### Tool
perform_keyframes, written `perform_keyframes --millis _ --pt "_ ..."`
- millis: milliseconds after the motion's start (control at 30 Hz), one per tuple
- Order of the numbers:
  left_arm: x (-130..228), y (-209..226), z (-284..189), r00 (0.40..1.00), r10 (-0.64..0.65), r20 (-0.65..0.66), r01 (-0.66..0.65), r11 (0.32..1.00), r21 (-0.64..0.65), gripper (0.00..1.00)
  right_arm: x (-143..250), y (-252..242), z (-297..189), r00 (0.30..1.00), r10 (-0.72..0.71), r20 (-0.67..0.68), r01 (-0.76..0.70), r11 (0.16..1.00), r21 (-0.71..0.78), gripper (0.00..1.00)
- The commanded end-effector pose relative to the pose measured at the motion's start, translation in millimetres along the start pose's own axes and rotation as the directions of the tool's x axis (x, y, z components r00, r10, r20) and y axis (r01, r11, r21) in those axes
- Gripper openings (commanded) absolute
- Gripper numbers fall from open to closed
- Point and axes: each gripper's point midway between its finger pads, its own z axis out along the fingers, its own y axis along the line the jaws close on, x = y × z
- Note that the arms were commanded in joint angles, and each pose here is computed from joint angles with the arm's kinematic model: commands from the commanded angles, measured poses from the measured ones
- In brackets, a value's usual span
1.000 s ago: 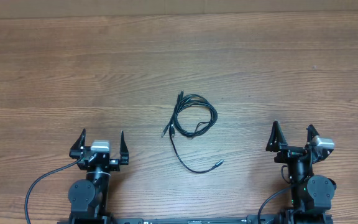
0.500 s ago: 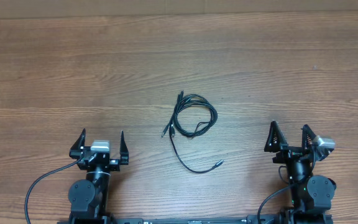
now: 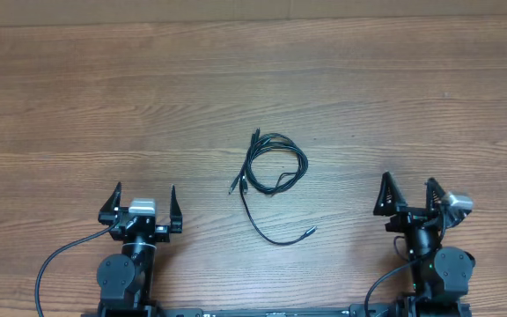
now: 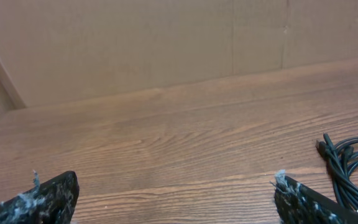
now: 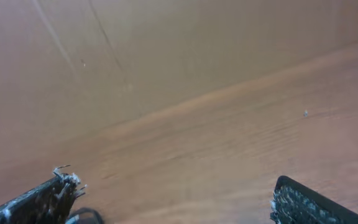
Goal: Untangle cables
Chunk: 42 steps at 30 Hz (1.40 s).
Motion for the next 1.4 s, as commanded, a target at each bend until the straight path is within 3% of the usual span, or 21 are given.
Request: perform_keyframes --millis 0,267,433,633,933,1100,1233,1300,1367 --pt "-10.6 -4.1 -2.9 1.000 0.021 0.017 -0.022 0.999 0.031 1.00 -9.2 3.6 -6.6 1.000 0.005 -0.023 -0.005 1.000 0.009 1.00" --pt "-50.5 -15.0 -5.0 0.999 0.020 0.034 -0.024 0.992 0.125 1.00 -41.6 20.9 -27.6 0.998 0.008 -0.060 -0.008 1.000 0.001 1.00" --pt "-82.7 -20.2 4.8 1.000 0.021 -0.019 -0.017 0.982 0.188 1.00 -61.7 33.0 -36.7 0.993 0.013 -0.120 -0.013 1.000 0.000 1.00" --pt "-110.6 -29.1 22.4 0.974 0.029 -0.223 0.035 0.959 0.280 1.00 -83.1 47.0 -30.2 0.978 0.023 -0.207 -0.025 1.000 -0.003 1.00" --pt "-136.3 -58.5 59.0 0.873 0.105 -0.475 0.101 0.916 0.389 1.00 -91.0 54.1 1.0 0.907 0.063 -0.416 -0.045 0.998 0.052 1.00" --pt "-132.4 -107.3 74.4 0.794 0.200 -0.574 0.159 0.843 0.514 1.00 -77.0 47.3 20.3 0.829 0.101 -0.551 -0.041 0.992 0.119 1.00" --pt "-121.7 -155.4 72.7 0.769 0.237 -0.593 0.269 0.722 0.637 0.99 -60.5 41.2 37.4 0.785 0.204 -0.585 -0.111 0.975 0.190 1.00" --pt "-116.0 -177.3 67.0 0.752 0.245 -0.612 0.352 0.636 0.687 1.00 -44.8 49.7 46.3 0.714 0.316 -0.625 -0.228 0.949 0.219 1.00" --pt "-116.4 -192.3 65.4 0.754 0.240 -0.612 0.404 0.564 0.720 1.00 -35.7 56.4 51.2 0.677 0.321 -0.662 -0.258 0.946 0.195 1.00"
